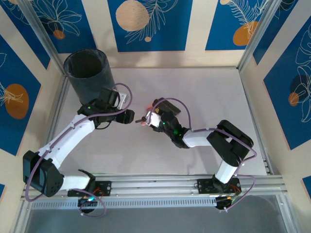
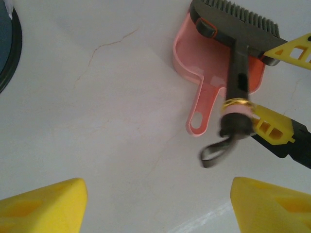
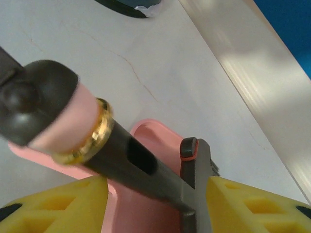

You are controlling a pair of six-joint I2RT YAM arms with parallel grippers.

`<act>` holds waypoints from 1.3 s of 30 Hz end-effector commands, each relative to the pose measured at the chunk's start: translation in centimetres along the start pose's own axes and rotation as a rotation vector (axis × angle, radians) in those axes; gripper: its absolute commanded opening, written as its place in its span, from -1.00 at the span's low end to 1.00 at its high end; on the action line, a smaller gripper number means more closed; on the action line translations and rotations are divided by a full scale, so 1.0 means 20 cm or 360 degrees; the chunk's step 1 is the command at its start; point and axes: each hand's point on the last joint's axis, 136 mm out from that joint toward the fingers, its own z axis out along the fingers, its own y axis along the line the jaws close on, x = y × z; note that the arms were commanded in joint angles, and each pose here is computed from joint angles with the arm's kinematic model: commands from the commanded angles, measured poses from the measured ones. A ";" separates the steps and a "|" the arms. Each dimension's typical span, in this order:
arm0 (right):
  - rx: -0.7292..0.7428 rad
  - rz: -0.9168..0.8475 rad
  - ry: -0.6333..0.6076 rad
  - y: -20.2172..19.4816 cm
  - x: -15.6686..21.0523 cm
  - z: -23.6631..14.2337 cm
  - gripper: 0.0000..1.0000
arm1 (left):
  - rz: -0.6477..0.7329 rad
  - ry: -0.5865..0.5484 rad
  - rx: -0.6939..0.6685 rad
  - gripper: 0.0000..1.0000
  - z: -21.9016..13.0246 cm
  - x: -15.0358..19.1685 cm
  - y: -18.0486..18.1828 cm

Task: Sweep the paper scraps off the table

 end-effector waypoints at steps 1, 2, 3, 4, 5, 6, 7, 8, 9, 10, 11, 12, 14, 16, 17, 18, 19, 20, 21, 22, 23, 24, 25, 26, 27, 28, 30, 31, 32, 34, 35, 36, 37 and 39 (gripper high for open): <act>-0.0008 -0.0018 0.0015 0.04 0.03 0.00 0.14 | 0.0004 -0.0033 -0.0016 0.55 -0.02 0.00 0.03; -0.0011 -0.0020 0.0015 0.04 0.03 0.00 0.15 | -0.0001 -0.0027 -0.0017 0.55 -0.02 0.00 0.03; -0.0014 -0.0028 0.0018 0.04 0.03 0.00 0.16 | 0.0001 -0.0025 -0.0014 0.55 -0.02 0.01 0.03; -0.0018 -0.0034 0.0017 0.05 0.04 0.00 0.17 | 0.0000 -0.0026 -0.0016 0.55 -0.02 0.01 0.03; -0.0015 -0.0036 0.0012 0.05 0.03 0.00 0.17 | 0.0000 -0.0027 -0.0019 0.55 -0.02 0.00 0.03; -0.0010 -0.0038 0.0013 0.05 0.03 0.00 0.18 | -0.0001 -0.0027 -0.0020 0.55 -0.02 0.00 0.03; -0.0008 -0.0038 0.0013 0.05 0.03 -0.01 0.18 | 0.0001 -0.0027 -0.0025 0.55 -0.02 0.00 0.03; 0.0002 -0.0030 0.0005 0.04 0.03 -0.01 0.19 | 0.0001 -0.0032 -0.0032 0.55 -0.02 0.00 0.04; 0.0013 -0.0022 -0.0001 0.03 0.02 -0.02 0.19 | -0.0001 -0.0030 -0.0043 0.55 -0.02 0.00 0.04; 0.0029 -0.0007 -0.0007 0.02 0.02 -0.02 0.19 | 0.0001 -0.0034 -0.0058 0.55 -0.01 0.00 0.05; 0.0039 0.0005 -0.0010 0.01 0.01 -0.03 0.19 | -0.0002 -0.0038 -0.0079 0.55 -0.01 0.00 0.06; 0.0067 0.0020 -0.0016 -0.01 0.00 -0.04 0.19 | -0.0001 -0.0041 -0.0110 0.56 -0.01 0.00 0.08; 0.0132 0.0047 -0.0017 -0.05 0.00 -0.04 0.20 | 0.0000 -0.0057 -0.0200 0.55 0.00 0.00 0.13; 0.0198 0.0064 -0.0028 -0.09 0.00 -0.05 0.20 | 0.0003 -0.0085 -0.0337 0.56 0.01 0.00 0.21; 0.0224 0.0074 -0.0039 -0.11 -0.01 -0.06 0.20 | 0.0012 -0.0103 -0.0402 0.56 0.01 -0.01 0.24; 0.0241 0.0078 -0.0056 -0.12 -0.01 -0.07 0.21 | 0.0016 -0.0117 -0.0487 0.56 0.01 0.00 0.29; 0.0252 0.0084 -0.0063 -0.12 -0.01 -0.07 0.21 | 0.0020 -0.0134 -0.0569 0.56 0.02 0.00 0.33; 0.0273 0.0093 -0.0057 -0.14 -0.01 -0.07 0.22 | 0.0021 -0.0154 -0.0627 0.57 0.02 -0.01 0.37; 0.0295 0.0104 -0.0051 -0.15 0.00 -0.08 0.22 | 0.0027 -0.0179 -0.0698 0.57 0.01 -0.01 0.40; 0.0320 0.0116 -0.0053 -0.17 0.00 -0.08 0.22 | 0.0031 -0.0204 -0.0752 0.58 0.01 -0.01 0.43; 0.0343 0.0127 -0.0061 -0.18 0.00 -0.09 0.22 | 0.0039 -0.0240 -0.0789 0.59 0.01 -0.02 0.45; 0.0378 0.0142 -0.0066 -0.21 0.00 -0.10 0.22 | 0.0045 -0.0274 -0.0830 0.59 0.01 -0.02 0.47; 0.0414 0.0151 -0.0055 -0.23 0.01 -0.10 0.23 | 0.0048 -0.0311 -0.0866 0.60 0.02 -0.03 0.49; 0.0453 0.0163 -0.0047 -0.25 0.02 -0.10 0.23 | 0.0061 -0.0334 -0.0885 0.61 0.03 -0.02 0.50; 0.0491 0.0175 -0.0031 -0.28 0.03 -0.11 0.23 | 0.0078 -0.0370 -0.0909 0.62 0.04 -0.03 0.51; 0.0531 0.0185 -0.0012 -0.31 0.05 -0.11 0.23 | 0.0088 -0.0399 -0.0929 0.64 0.05 -0.03 0.52; 0.0587 0.0209 0.0000 -0.34 0.07 -0.13 0.23 | 0.0138 -0.0440 -0.0948 0.64 0.07 -0.03 0.53; 0.0599 0.0218 0.0004 -0.36 0.08 -0.13 0.23 | 0.0153 -0.0462 -0.0961 0.64 0.08 -0.03 0.54; 0.0608 0.0232 0.0015 -0.37 0.09 -0.14 0.24 | 0.0176 -0.0473 -0.0966 0.66 0.09 -0.03 0.54; 0.0641 0.0276 0.0046 -0.41 0.13 -0.15 0.24 | 0.0204 -0.0517 -0.1002 0.66 0.10 -0.04 0.56; 0.0655 0.0293 0.0056 -0.42 0.14 -0.16 0.24 | 0.0213 -0.0537 -0.1020 0.68 0.10 -0.04 0.56; 0.0682 0.0316 0.0061 -0.45 0.15 -0.17 0.24 | 0.0226 -0.0560 -0.1041 0.68 0.10 -0.04 0.57; 0.0707 0.0337 0.0080 -0.47 0.17 -0.18 0.24 | 0.0228 -0.0586 -0.1061 0.69 0.10 -0.05 0.58; 0.0755 0.0384 0.0121 -0.53 0.22 -0.20 0.24 | 0.0240 -0.0639 -0.1093 0.71 0.10 -0.05 0.59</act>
